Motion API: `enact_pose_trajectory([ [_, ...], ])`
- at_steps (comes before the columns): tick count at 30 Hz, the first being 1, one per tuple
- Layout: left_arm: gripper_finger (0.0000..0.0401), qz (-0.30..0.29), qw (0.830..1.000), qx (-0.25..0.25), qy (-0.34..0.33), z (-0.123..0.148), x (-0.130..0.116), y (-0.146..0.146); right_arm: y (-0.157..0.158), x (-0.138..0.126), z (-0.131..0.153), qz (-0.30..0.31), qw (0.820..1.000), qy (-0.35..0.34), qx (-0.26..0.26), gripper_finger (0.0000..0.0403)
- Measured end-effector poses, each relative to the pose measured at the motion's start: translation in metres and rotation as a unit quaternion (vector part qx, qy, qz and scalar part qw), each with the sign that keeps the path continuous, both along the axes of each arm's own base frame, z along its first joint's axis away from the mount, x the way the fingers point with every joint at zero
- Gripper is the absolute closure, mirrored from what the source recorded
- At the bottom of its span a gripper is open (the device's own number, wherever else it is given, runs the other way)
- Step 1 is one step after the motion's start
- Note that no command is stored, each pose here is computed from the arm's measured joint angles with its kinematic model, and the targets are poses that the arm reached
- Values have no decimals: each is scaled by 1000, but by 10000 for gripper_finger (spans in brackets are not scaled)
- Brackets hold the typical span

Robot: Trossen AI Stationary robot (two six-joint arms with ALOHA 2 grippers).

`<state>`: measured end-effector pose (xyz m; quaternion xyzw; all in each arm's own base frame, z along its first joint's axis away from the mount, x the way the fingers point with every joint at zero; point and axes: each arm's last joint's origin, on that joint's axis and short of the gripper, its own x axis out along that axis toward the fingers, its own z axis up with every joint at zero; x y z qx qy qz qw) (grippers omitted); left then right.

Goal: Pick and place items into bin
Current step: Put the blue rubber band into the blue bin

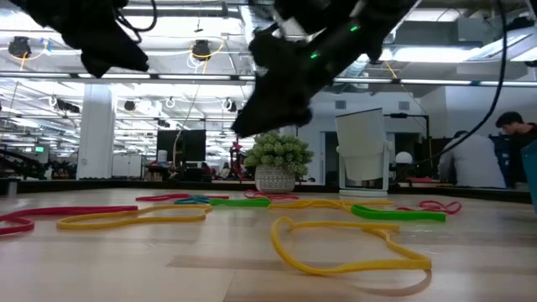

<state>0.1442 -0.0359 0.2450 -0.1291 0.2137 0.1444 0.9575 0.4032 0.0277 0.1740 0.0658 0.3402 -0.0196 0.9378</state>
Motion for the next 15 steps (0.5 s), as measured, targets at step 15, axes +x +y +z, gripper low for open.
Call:
enact_pose_trajectory([
  [15, 313, 13, 1000, -9, 4, -6, -1, 1, -11, 68, -58, 11, 996, 94, 0, 301],
])
